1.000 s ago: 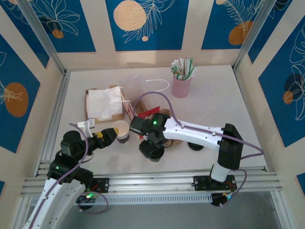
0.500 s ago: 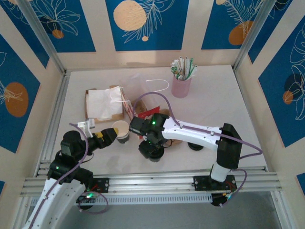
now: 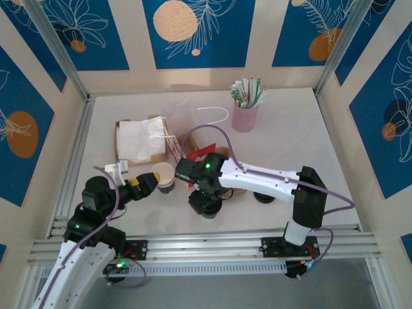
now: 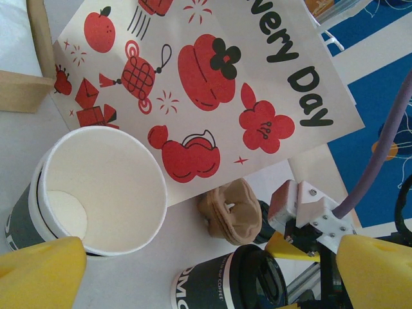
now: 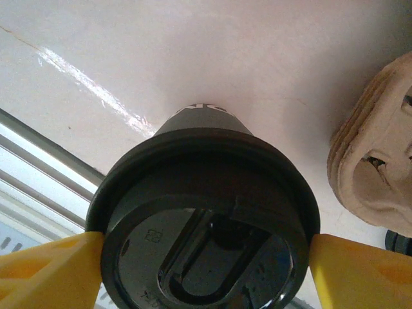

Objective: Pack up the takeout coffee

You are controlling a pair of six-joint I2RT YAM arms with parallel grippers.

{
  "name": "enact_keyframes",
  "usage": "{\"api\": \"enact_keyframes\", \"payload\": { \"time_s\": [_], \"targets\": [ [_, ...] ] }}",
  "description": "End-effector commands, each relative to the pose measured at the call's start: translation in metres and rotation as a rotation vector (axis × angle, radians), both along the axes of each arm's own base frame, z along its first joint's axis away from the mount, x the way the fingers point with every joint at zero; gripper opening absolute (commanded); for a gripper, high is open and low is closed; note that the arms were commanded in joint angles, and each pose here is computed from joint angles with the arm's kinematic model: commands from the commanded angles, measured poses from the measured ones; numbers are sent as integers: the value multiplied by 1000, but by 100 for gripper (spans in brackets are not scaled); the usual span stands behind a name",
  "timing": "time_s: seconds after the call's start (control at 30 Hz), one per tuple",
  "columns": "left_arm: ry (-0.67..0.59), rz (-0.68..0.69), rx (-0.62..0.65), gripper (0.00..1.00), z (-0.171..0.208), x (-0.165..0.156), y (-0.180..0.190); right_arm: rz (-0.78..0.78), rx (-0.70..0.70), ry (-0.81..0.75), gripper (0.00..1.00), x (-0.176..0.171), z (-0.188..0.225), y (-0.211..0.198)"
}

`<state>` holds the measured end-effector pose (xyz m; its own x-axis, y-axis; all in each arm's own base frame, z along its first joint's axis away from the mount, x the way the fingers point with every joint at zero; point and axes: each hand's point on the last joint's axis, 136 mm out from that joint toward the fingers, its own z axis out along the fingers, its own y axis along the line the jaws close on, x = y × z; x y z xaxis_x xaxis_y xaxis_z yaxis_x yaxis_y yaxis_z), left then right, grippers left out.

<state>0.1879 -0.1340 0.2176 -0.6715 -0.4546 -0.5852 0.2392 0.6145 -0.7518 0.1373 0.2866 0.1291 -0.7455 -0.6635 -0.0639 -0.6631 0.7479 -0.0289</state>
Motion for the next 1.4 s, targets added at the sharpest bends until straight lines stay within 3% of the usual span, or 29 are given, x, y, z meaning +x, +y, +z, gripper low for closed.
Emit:
{"api": "enact_keyframes", "payload": {
  "time_s": [0.0,0.6,0.9,1.13,1.37],
  "targets": [
    [-37,-23,4,100,7,-2,-2,-20,-17,10,82,-6,4,-8],
    [-43,-19,5,100,9,-2,-1,-22,-25,32,80,-9,-6,-7],
    [-40,5,12,100,10,0,2,-18,-13,22,70,-8,1,-5],
    [-3,87,68,100,7,9,15,-18,11,-1,70,-7,15,-8],
    [58,208,240,100,10,44,34,-34,102,-7,70,-9,41,-16]
  ]
}}
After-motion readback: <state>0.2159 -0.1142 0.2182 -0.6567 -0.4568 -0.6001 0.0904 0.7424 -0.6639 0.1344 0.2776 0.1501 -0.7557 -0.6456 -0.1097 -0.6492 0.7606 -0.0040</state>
